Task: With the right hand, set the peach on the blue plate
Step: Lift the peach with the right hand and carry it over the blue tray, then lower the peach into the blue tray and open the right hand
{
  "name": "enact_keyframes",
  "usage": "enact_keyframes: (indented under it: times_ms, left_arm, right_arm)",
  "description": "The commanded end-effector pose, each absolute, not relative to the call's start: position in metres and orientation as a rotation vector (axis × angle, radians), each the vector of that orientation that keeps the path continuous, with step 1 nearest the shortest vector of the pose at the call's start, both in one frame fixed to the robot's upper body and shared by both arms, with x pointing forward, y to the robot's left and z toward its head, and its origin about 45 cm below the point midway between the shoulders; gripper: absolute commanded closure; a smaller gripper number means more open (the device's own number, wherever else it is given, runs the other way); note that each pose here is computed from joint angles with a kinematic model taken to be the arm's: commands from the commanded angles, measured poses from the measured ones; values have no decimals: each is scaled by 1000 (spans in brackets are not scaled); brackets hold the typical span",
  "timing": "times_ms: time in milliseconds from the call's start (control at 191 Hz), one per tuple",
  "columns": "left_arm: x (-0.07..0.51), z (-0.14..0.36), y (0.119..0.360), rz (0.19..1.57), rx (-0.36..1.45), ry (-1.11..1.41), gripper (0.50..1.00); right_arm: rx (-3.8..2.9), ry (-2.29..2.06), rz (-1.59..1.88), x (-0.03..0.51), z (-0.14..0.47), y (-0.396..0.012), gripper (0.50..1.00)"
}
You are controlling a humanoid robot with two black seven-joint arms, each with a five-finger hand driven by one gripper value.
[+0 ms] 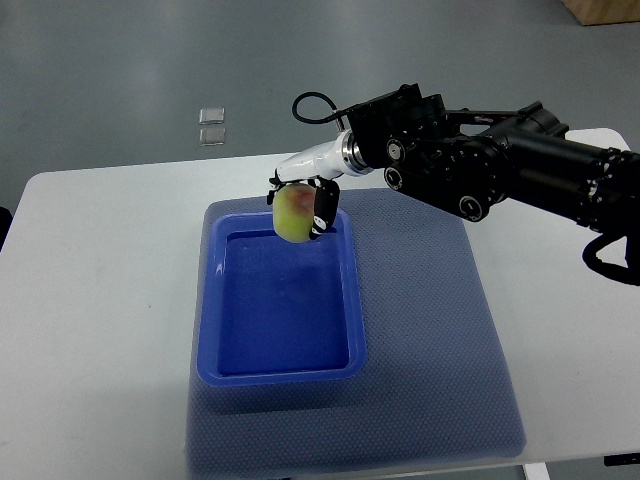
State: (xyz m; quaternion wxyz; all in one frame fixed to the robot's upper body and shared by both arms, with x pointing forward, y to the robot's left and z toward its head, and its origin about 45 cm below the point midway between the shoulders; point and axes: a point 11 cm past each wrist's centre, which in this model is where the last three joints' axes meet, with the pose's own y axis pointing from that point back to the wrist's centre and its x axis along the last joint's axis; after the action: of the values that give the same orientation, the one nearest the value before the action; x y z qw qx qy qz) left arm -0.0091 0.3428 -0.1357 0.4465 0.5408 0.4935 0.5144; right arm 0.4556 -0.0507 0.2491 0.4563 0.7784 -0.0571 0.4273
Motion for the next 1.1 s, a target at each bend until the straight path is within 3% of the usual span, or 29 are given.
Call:
enact_keyframes:
  times_ms: [0,105,204,257,262,304,356,362,414,838,1095]
  left_arm:
    - [-9,-136,342,1271,1339,1221,500]
    - [-9,-136,342,1271,1339,1221,500]
    - [-9,-136,342,1271,1339,1221,500]
    - [-9,-136,342,1271,1339,1221,500]
    - [-9,-136,342,1271,1339,1221,500]
    - [-9,-136,342,1271,1339,1221,500]
    - [-9,-136,342,1271,1339,1221,500]
    - [-9,-136,342,1271,1339,1221,500]
    - [-9,-136,343,1273,1340,1220,500]
    - [-9,-136,342,1270,1340,1220,500]
    - [-8,-136,342,1272,1338,1220,500]
  right_arm:
    - [1924,-162,1046,456,242,-54,832]
    - [1927,-171,1036,455,237,-57,807]
    - [1942,-170,1008,452,227,-59,738]
    - [1942,-170,1008,452,227,-59,738]
    - [1951,-171,995,450,223,-60,704]
    - [1954,-168,985,449,220,-61,658]
    - [1954,-168,985,449,220,-61,658]
    - [1957,-166,980,448,219,-61,630]
    - [1960,-166,975,448,219,-61,585]
    - [2014,-189,934,449,229,-56,572]
    - [2309,-480,757,470,287,-41,572]
